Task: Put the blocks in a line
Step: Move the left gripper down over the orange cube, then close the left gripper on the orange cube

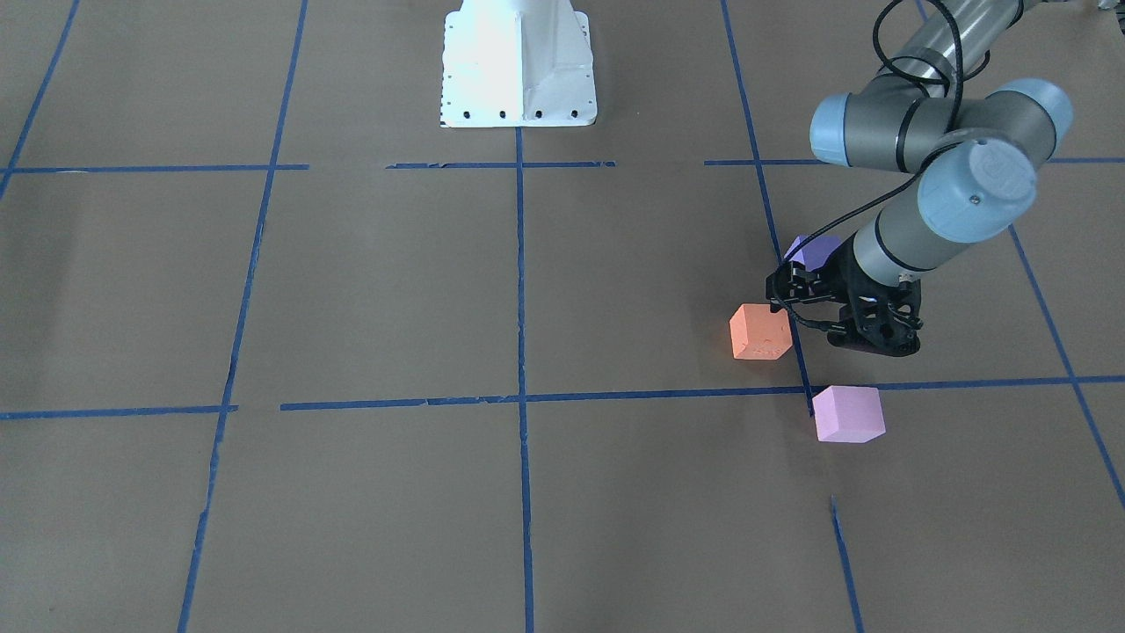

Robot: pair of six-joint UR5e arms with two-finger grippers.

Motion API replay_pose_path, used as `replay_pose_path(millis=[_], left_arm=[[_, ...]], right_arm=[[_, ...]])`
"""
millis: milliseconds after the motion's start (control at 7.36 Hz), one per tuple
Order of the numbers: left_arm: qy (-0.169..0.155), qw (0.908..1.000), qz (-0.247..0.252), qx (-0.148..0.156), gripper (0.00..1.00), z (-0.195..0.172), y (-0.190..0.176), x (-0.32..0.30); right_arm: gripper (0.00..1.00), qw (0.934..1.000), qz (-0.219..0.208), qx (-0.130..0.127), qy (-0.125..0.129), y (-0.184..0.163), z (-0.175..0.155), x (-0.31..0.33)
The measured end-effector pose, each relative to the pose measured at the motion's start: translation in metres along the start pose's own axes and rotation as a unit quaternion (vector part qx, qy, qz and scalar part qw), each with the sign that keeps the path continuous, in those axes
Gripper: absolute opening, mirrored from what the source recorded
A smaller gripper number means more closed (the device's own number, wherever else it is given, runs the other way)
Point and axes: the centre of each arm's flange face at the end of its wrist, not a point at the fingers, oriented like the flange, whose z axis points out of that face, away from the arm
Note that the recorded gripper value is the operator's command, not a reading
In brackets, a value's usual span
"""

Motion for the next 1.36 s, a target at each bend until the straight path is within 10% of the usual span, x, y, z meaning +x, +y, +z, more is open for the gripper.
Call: replay_pose_path(millis=[1359], left_arm=[[0.015,0.998,-0.059,-0.018,1.0,0.067,-0.001,0.016]], right_arm=[[1.0,1.0,0.0,0.0,0.0,0.0,0.0,0.0]])
